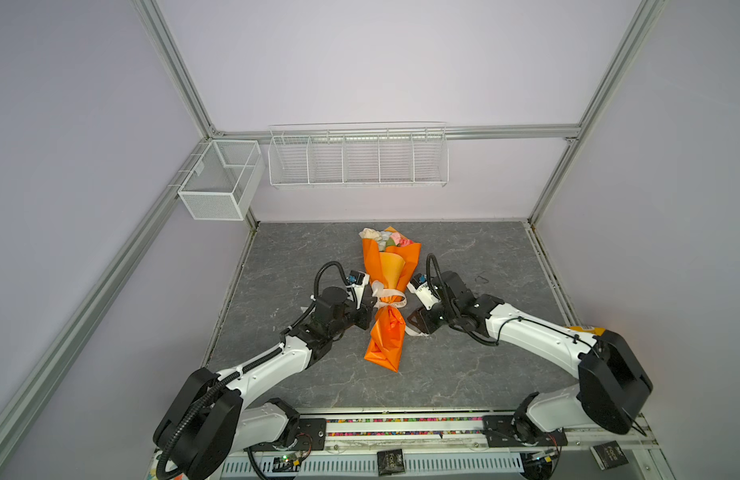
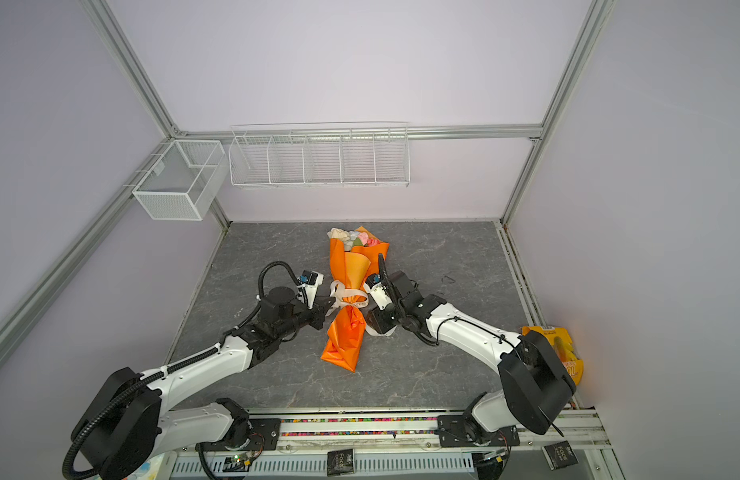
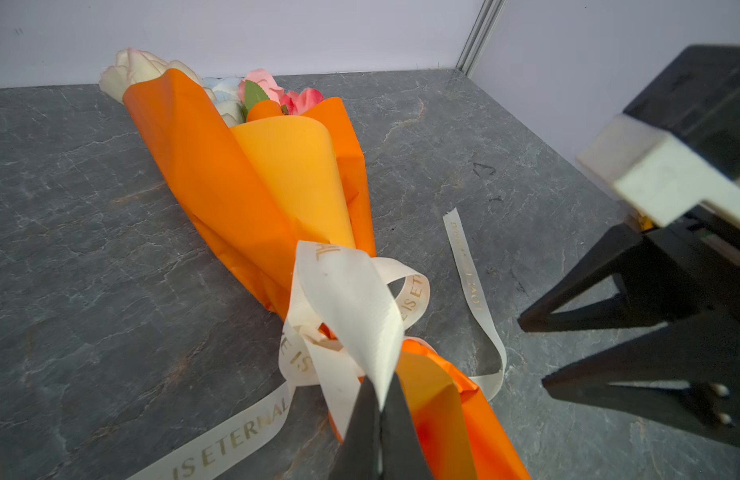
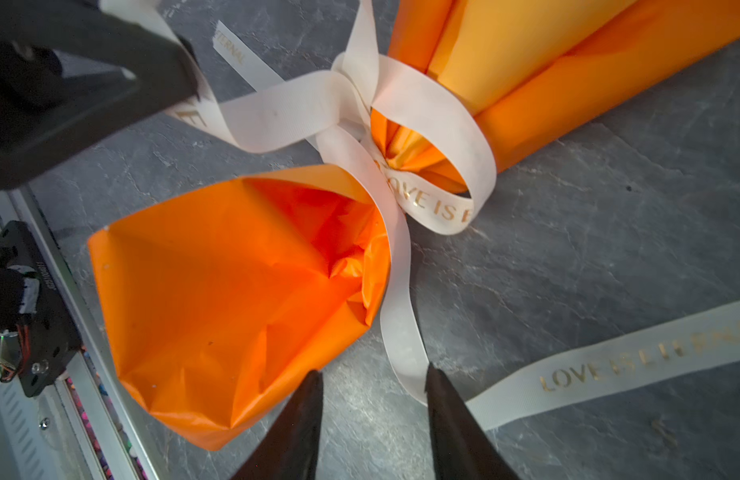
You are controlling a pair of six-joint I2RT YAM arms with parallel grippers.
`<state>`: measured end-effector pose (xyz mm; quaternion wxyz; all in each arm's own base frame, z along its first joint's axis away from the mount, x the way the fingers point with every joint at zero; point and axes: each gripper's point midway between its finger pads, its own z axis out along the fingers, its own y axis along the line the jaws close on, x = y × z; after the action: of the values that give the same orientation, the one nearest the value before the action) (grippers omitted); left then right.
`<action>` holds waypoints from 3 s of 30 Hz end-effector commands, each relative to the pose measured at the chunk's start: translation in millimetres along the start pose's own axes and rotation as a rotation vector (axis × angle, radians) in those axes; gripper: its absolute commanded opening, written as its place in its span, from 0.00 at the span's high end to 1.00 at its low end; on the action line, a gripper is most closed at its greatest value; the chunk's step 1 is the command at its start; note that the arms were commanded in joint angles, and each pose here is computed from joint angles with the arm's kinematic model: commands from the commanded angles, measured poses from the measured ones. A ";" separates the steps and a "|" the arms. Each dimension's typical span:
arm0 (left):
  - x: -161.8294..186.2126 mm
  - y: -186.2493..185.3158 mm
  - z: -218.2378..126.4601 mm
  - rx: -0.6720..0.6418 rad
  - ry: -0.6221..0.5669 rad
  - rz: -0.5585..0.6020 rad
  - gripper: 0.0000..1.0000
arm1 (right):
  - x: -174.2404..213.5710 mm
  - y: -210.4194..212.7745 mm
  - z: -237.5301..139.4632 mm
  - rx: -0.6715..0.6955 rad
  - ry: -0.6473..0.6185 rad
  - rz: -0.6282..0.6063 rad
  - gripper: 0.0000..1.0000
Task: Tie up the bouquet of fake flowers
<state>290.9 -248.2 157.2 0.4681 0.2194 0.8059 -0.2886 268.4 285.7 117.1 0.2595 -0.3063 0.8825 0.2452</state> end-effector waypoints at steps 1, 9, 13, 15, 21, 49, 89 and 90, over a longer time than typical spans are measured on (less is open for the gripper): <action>-2.4 -1.5 0.1 0.012 -0.009 -0.009 1.00 | -20.7 11.4 13.9 -0.078 -0.044 -0.027 0.55; -3.7 -2.3 -1.1 0.012 -0.004 -0.004 1.00 | -32.5 8.7 48.9 -0.106 -0.014 0.011 0.66; -2.0 -1.5 -0.9 0.009 0.003 0.005 1.00 | -32.9 -3.4 52.6 -0.042 -0.011 -0.003 0.69; -2.5 -2.2 -0.9 0.012 0.002 0.006 1.00 | -31.1 -4.7 57.7 -0.041 0.005 -0.006 0.71; -3.3 -2.7 -2.6 0.012 0.000 0.008 1.00 | -26.4 -7.8 67.3 -0.039 0.026 0.005 0.71; 35.3 33.8 -5.3 -0.142 -0.047 -0.355 1.00 | -17.5 -31.5 31.3 0.159 0.048 0.115 0.93; -24.9 5.9 -37.3 -0.083 0.081 0.031 0.49 | -20.0 -1.7 39.3 0.040 0.082 0.198 0.93; -30.8 0.5 -26.2 -0.036 0.113 0.044 0.50 | -20.4 -2.1 39.8 0.026 0.072 0.214 0.93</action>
<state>289.6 -208.2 201.2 0.4786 0.1428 0.8314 -0.2435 295.1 318.4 100.5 0.2050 -0.2341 0.9217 0.2317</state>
